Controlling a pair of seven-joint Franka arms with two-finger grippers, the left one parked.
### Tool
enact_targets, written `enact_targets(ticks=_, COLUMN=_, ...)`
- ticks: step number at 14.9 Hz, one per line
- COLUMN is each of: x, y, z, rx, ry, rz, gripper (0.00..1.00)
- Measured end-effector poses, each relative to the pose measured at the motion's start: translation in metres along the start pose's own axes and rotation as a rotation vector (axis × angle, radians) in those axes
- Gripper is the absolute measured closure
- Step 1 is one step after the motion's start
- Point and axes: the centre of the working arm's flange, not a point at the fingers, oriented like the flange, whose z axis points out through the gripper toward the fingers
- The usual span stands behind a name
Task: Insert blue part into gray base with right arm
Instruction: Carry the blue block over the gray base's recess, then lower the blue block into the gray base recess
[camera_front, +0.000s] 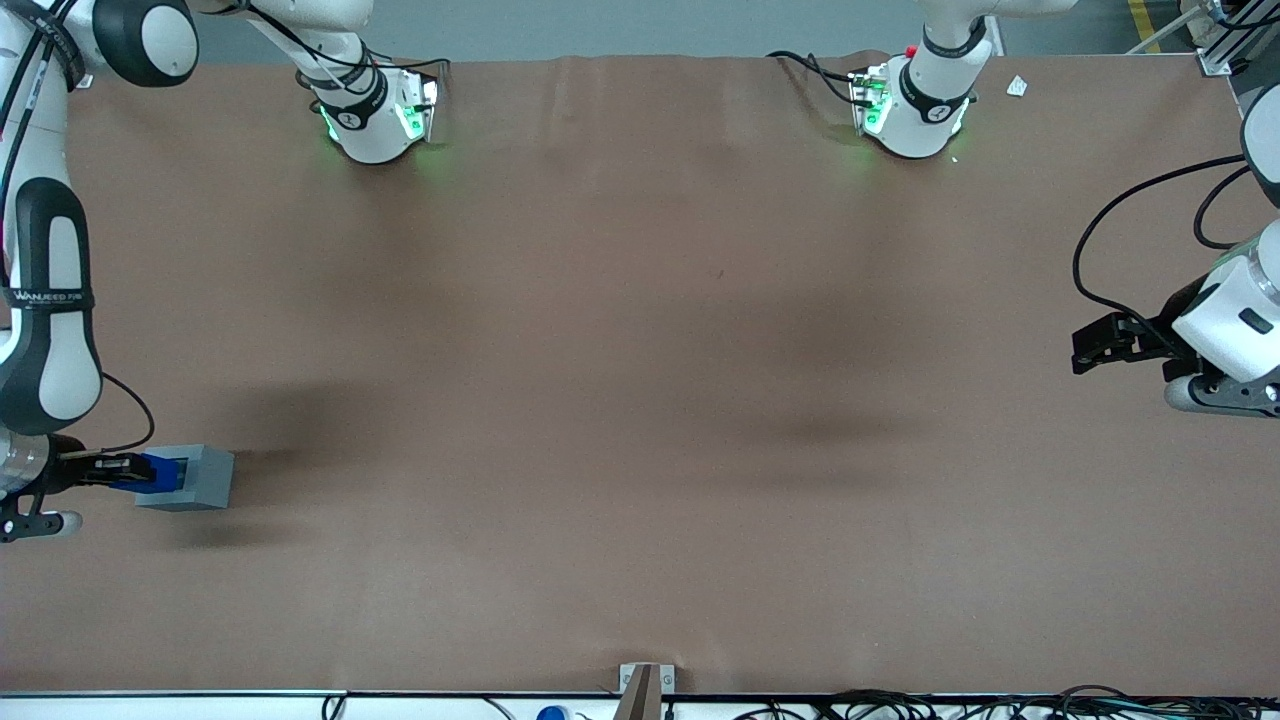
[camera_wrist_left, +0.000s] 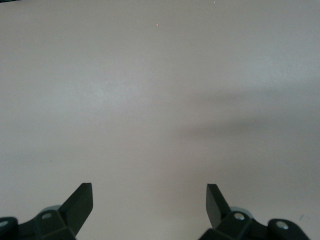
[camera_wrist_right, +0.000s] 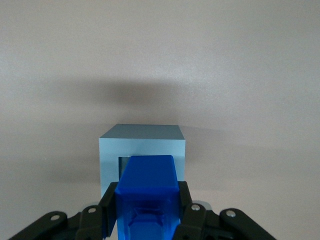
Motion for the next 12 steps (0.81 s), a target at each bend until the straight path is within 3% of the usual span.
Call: enact_targets(ticks=12, x=-0.001, y=-0.0039, z=0.0005, rx=0.01, ry=-0.017, rz=0.05, gripper=0.49)
